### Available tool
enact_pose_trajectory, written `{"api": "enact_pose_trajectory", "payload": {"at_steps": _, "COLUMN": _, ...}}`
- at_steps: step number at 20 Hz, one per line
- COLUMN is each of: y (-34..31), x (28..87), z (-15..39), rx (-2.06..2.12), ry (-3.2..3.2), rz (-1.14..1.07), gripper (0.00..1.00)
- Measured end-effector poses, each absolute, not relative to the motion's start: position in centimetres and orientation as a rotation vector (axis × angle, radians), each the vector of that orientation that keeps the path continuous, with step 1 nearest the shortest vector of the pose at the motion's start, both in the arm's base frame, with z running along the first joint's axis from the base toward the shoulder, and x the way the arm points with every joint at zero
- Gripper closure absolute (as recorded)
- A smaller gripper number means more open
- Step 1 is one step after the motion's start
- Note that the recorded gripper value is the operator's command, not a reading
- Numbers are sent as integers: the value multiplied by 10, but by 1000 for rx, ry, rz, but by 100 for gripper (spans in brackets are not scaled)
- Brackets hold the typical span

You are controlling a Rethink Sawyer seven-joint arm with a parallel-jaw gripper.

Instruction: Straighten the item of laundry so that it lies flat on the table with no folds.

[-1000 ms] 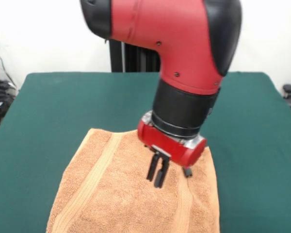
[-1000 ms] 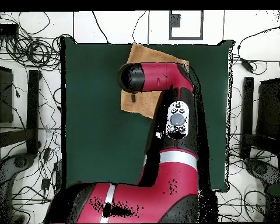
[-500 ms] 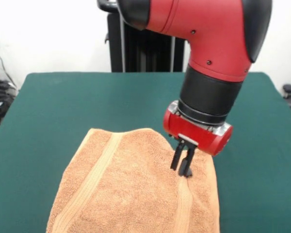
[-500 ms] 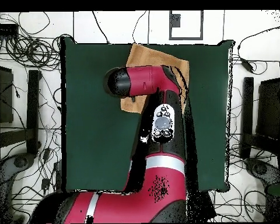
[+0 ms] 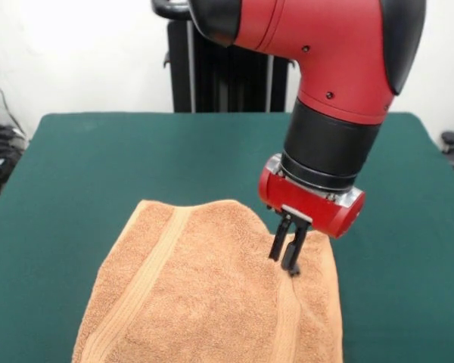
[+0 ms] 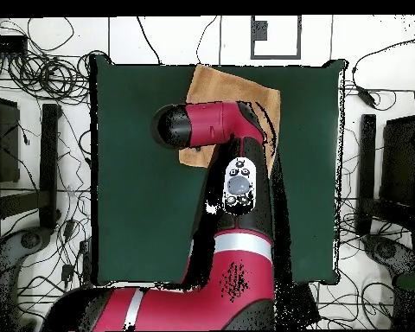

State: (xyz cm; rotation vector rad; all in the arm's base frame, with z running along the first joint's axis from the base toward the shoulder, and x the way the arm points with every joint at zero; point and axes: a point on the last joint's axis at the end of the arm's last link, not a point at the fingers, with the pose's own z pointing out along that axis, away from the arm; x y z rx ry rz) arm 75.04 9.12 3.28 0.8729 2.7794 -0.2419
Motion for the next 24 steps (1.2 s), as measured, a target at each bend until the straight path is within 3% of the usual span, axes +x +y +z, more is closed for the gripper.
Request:
{"api": "enact_pose_trajectory", "payload": {"at_steps": 5, "y": 92, "x": 746, "z": 32, "rx": 867, "ry": 2777, "rz": -237, "gripper": 100}}
{"api": "enact_pose_trajectory", "payload": {"at_steps": 6, "y": 92, "x": 745, "z": 31, "rx": 866, "ry": 2778, "rz": -238, "gripper": 0}}
{"api": "enact_pose_trajectory", "payload": {"at_steps": 24, "y": 144, "x": 719, "z": 29, "rx": 736, "ry": 2812, "rz": -308, "gripper": 0}}
